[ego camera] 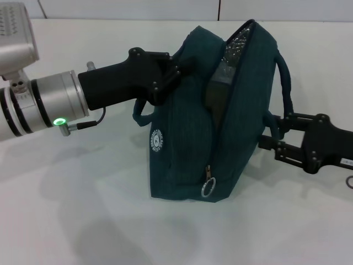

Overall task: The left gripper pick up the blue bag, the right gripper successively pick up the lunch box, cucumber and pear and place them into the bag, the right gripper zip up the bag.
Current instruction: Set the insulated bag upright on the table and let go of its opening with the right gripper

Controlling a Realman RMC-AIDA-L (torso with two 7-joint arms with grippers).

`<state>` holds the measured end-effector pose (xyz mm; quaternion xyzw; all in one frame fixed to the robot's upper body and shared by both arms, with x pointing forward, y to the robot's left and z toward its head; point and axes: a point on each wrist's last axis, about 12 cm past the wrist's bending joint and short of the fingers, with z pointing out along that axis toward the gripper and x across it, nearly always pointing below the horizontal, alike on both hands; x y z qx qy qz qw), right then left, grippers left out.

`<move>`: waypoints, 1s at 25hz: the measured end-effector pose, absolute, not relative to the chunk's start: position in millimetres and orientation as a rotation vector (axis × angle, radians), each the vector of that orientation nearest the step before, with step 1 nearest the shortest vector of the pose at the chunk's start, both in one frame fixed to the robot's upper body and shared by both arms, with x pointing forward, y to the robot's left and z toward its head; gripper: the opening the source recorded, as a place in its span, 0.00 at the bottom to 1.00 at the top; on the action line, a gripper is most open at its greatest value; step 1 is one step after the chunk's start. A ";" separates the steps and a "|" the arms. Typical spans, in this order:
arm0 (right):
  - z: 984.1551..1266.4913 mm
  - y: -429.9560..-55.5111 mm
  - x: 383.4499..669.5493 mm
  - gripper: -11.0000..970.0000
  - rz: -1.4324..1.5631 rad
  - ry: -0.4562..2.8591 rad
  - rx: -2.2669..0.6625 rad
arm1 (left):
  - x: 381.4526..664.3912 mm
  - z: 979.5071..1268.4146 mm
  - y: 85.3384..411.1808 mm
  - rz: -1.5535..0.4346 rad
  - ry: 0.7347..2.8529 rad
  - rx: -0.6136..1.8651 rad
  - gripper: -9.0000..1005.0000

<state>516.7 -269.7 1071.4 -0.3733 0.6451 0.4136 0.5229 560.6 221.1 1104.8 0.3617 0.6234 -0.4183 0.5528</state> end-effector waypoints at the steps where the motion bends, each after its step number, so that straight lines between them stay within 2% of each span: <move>1: 1071.3 -267.4 518.2 0.48 0.990 1.546 -0.906 | 560.7 1104.9 221.1 -0.989 1.473 0.853 0.05; 4: 1071.8 -263.5 520.5 0.47 0.991 1.546 -0.938 | 561.0 1105.5 221.1 -0.990 1.470 0.850 0.05; 9: 1071.4 -266.3 518.4 0.29 0.965 1.528 -0.944 | 560.1 1103.3 221.2 -0.985 1.466 0.846 0.05; 21: 1075.0 -284.5 502.8 0.09 0.802 1.330 -0.775 | 545.1 1085.0 219.1 -0.889 1.328 0.833 0.06; 25: 1083.5 -288.9 506.5 0.08 0.780 1.283 -0.744 | 536.2 1076.9 218.0 -0.789 1.230 0.801 0.06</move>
